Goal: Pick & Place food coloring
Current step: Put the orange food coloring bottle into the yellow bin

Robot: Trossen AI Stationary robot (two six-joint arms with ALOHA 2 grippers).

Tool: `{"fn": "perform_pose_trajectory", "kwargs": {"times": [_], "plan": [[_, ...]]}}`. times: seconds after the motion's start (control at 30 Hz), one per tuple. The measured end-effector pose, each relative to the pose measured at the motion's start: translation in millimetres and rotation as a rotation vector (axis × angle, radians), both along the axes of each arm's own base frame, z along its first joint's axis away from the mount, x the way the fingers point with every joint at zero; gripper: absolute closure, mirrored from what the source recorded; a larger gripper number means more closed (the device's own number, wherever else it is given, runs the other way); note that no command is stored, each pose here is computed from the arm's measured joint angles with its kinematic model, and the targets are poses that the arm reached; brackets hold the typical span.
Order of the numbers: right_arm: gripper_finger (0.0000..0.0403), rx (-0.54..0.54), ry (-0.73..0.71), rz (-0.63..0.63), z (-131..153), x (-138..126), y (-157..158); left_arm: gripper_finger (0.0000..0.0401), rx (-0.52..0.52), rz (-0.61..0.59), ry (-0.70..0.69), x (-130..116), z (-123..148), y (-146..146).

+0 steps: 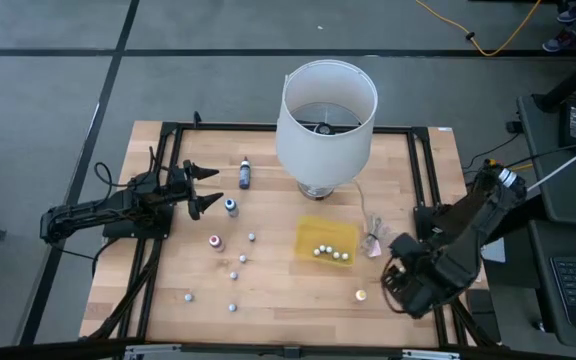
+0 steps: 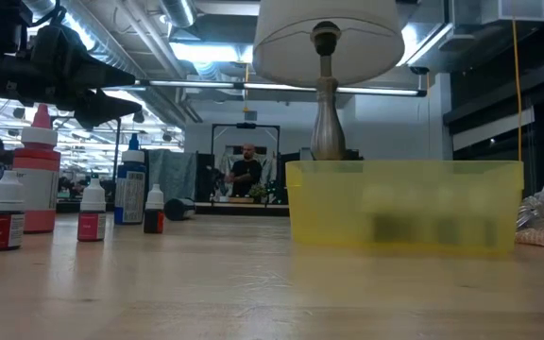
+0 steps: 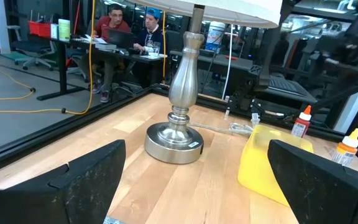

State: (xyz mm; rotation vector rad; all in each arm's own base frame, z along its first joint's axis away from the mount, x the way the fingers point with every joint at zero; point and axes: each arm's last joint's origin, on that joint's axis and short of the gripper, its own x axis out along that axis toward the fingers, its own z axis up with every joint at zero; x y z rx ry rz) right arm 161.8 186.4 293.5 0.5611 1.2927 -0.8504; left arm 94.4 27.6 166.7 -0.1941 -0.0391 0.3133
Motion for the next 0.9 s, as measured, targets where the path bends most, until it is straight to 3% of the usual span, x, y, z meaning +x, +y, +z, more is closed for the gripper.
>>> {"fn": "perform_pose_trajectory", "kwargs": {"times": [0.27, 0.6, 0.9], "plan": [[0.0116, 0.037, -0.034, -0.118, -33, -29, -9, 0.0012, 0.000, 0.000, 0.000, 0, 0, 0], [0.0116, 0.131, -0.096, -0.131, -70, -30, -5, 0.0012, 0.000, 0.000, 0.000, 0, 0, 0], [0.0116, 0.143, -0.101, -0.109, -76, -28, -4, 0.0012, 0.000, 0.000, 0.000, 0, 0, 0]]}}
